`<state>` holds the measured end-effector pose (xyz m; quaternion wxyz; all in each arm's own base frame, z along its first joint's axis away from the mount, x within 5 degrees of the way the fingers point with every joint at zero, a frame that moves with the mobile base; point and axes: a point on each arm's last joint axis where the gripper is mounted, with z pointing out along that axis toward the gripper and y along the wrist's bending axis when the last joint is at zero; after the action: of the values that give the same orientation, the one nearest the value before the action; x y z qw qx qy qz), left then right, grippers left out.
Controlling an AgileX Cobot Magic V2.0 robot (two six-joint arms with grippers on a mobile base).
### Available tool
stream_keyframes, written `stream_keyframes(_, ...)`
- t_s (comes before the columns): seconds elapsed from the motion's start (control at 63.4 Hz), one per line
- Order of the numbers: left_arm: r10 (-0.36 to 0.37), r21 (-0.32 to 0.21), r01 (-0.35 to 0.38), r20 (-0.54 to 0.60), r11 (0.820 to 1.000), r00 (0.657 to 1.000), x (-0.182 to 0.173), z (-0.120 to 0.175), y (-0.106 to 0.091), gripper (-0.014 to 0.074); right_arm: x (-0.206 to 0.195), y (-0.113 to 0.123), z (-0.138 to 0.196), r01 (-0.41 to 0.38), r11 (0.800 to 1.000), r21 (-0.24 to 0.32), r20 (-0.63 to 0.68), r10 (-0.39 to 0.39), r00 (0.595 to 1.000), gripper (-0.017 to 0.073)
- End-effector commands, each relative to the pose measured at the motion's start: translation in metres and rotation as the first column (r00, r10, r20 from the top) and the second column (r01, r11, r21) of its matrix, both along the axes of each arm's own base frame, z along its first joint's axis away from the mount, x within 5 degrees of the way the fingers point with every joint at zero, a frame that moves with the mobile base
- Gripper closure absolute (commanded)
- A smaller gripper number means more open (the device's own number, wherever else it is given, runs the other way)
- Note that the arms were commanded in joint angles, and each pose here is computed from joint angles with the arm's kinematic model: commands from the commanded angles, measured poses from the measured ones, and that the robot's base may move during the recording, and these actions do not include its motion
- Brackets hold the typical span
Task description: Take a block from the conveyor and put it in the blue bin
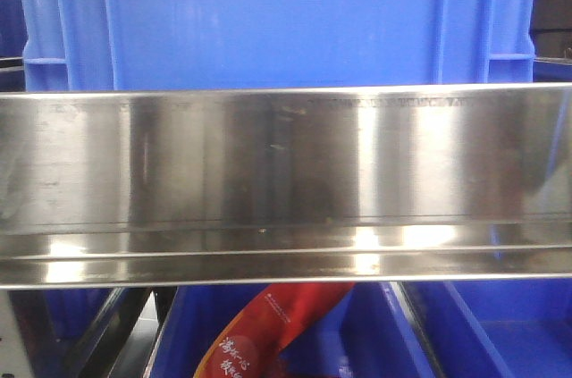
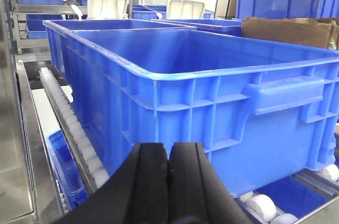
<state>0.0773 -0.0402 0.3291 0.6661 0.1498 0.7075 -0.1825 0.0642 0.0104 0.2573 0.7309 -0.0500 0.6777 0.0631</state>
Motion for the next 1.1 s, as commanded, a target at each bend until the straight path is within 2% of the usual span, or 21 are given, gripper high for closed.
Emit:
stream_keyframes(0.0,0.011,-0.027,-0.010,0.016,1.000,1.000,-0.001,0.003,0.001,0.0705,-0.009,-0.002,-0.012,0.019,0.999,-0.040,0.000,-0.019,1.000,0.0727)
stream_keyframes(0.079,0.011,-0.027,-0.010,0.016,1.000,1.000,-0.001,0.003,0.001,0.0705,-0.014,-0.003,-0.023,0.026,0.996,-0.090,0.005,-0.026,1.000,0.0727)
stream_keyframes(0.11,0.011,-0.027,-0.010,0.016,1.000,1.000,-0.001,0.003,0.001,0.0705,-0.012,-0.003,-0.033,0.026,0.994,-0.106,-0.032,-0.030,0.999,0.0727)
stream_keyframes(0.221,0.011,-0.029,-0.011,0.020,1.000,1.000,-0.001,0.003,0.001,0.0705,-0.009,-0.003,-0.049,0.025,1.000,-0.013,-0.089,-0.026,0.996,0.0727)
stream_keyframes(0.315,0.011,-0.029,-0.011,0.020,1.000,1.000,-0.001,0.003,0.001,0.0705,-0.008,-0.003,-0.048,0.026,1.000,0.004,-0.031,-0.026,0.999,0.0727)
stream_keyframes(0.615,0.011,-0.029,-0.011,0.020,1.000,1.000,-0.001,0.003,0.001,0.0705,-0.008,-0.003,-0.050,0.026,1.000,-0.007,-0.056,-0.027,0.998,0.0727)
stream_keyframes(0.757,0.011,-0.029,-0.011,0.020,1.000,1.000,-0.001,0.003,0.001,0.0705,-0.008,-0.003,-0.050,0.028,0.997,-0.069,-0.046,-0.031,0.998,0.0727)
stream_keyframes(0.883,0.011,-0.029,-0.011,0.020,1.000,1.000,-0.001,0.003,0.001,0.0705,-0.008,-0.003,-0.050,0.025,0.999,-0.038,-0.051,-0.027,0.998,0.0727)
stream_keyframes(1.088,0.011,-0.029,-0.011,0.020,1.000,1.000,-0.001,0.003,0.001,0.0705,-0.008,-0.003,-0.050,0.025,0.999,-0.038,-0.051,-0.027,0.998,0.0727)
